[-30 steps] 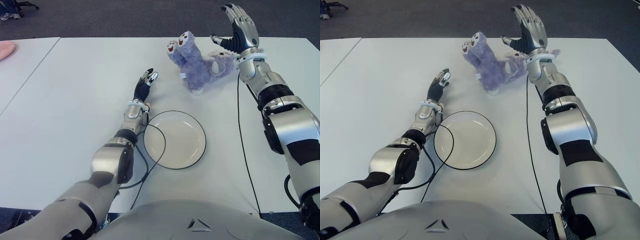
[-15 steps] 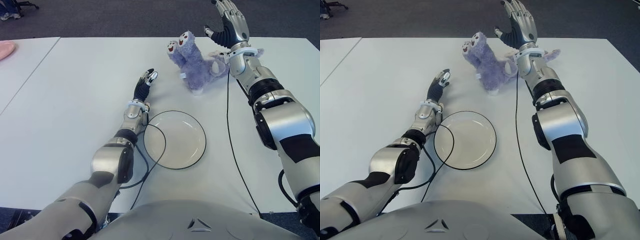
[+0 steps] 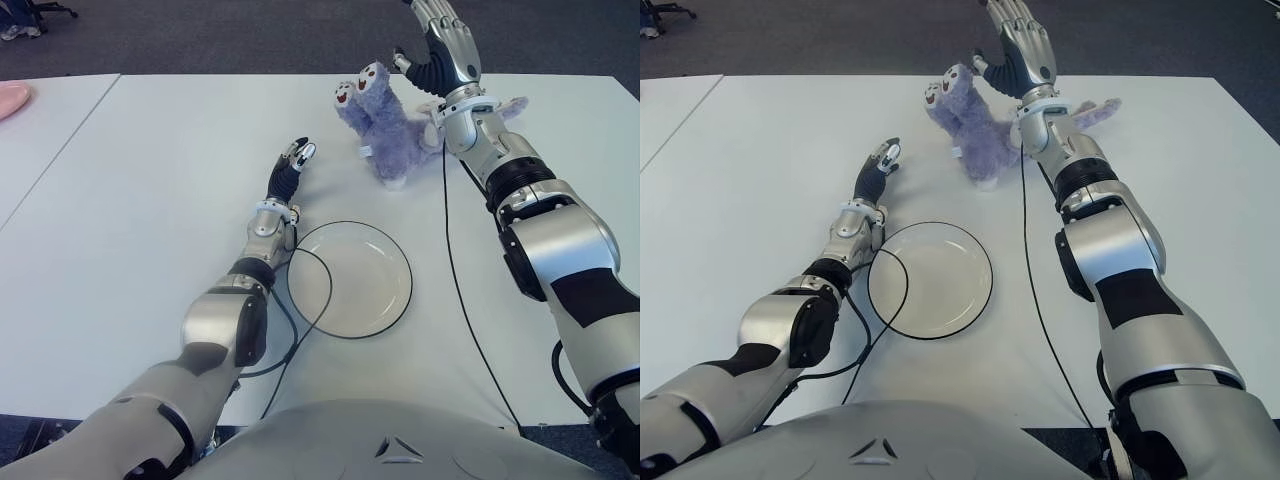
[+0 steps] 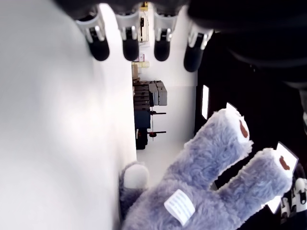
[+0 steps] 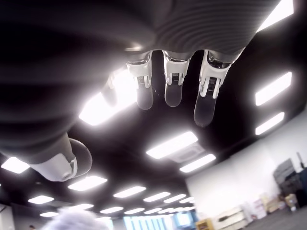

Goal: Put the doll into the plate.

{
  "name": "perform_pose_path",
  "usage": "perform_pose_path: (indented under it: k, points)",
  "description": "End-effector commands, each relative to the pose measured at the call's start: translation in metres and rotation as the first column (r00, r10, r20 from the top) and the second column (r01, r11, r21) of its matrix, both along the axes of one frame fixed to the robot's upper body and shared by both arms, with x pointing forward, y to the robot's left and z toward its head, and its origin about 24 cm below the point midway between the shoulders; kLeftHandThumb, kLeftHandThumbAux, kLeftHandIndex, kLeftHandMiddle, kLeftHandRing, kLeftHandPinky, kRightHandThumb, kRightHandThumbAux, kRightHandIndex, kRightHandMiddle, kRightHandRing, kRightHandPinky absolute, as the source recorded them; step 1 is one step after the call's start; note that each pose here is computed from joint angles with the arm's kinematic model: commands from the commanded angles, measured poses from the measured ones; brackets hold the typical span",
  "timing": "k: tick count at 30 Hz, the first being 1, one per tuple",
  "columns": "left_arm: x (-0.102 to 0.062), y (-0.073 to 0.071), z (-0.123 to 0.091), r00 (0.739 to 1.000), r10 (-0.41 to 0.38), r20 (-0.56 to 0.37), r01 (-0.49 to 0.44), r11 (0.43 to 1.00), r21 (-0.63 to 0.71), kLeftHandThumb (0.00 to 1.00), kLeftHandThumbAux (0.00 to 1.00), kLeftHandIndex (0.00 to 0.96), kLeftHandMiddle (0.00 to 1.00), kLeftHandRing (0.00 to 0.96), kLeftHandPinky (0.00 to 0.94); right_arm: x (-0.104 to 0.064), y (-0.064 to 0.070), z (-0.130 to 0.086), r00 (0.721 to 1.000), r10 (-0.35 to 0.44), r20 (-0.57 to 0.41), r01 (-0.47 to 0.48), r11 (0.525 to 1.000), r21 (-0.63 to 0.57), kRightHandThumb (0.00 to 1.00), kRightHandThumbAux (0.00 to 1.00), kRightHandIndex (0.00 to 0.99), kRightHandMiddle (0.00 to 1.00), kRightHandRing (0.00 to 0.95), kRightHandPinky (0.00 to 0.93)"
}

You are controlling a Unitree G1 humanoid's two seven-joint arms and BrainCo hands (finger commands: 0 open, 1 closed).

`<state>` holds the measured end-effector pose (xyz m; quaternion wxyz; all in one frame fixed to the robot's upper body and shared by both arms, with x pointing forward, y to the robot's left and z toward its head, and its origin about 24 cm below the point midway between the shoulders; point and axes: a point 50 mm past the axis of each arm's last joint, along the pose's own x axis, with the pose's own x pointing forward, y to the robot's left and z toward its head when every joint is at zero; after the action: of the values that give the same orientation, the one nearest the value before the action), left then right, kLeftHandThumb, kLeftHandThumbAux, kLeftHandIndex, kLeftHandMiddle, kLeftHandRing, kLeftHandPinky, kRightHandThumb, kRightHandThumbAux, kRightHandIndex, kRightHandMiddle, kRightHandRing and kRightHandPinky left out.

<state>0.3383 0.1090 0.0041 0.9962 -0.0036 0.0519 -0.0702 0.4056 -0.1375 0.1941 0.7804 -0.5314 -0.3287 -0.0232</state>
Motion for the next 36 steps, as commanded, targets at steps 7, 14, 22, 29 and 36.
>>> perform_pose_path:
  k: [7, 14, 22, 29, 36]
  points:
    - [-0.059, 0.002, -0.077, 0.923, -0.020, -0.384, 0.029, 0.999, 0.020, 0.000, 0.337, 0.150, 0.035, 0.006, 0.000, -0.015, 0.017, -0.041, 0.992, 0.113, -0.059, -0.119, 0.985, -0.127, 0.378, 0.485, 0.000, 0.000, 0.000, 0.020]
    - [-0.059, 0.001, -0.077, 0.924, -0.026, -0.381, 0.039, 0.999, 0.027, 0.000, 0.333, 0.155, 0.030, 0.000, 0.000, -0.022, 0.018, -0.050, 0.984, 0.150, -0.101, -0.164, 0.974, -0.154, 0.295, 0.438, 0.000, 0.000, 0.000, 0.001]
    - [-0.061, 0.001, -0.079, 0.920, -0.024, -0.391, 0.033, 0.999, 0.019, 0.000, 0.338, 0.155, 0.024, 0.000, 0.000, -0.026, 0.018, -0.057, 0.977, 0.155, -0.147, -0.176, 0.973, -0.149, 0.255, 0.415, 0.000, 0.000, 0.000, 0.000]
    - [-0.060, 0.000, -0.078, 0.921, -0.028, -0.388, 0.042, 0.999, 0.029, 0.000, 0.334, 0.148, 0.021, 0.000, 0.000, -0.028, 0.019, -0.058, 0.975, 0.161, -0.154, -0.182, 0.973, -0.138, 0.268, 0.424, 0.000, 0.000, 0.000, 0.000]
    - [-0.060, 0.002, -0.079, 0.920, -0.023, -0.391, 0.039, 0.999, 0.033, 0.000, 0.329, 0.149, 0.015, 0.000, 0.000, -0.032, 0.018, -0.061, 0.968, 0.188, -0.168, -0.209, 0.971, -0.117, 0.302, 0.441, 0.000, 0.000, 0.000, 0.000]
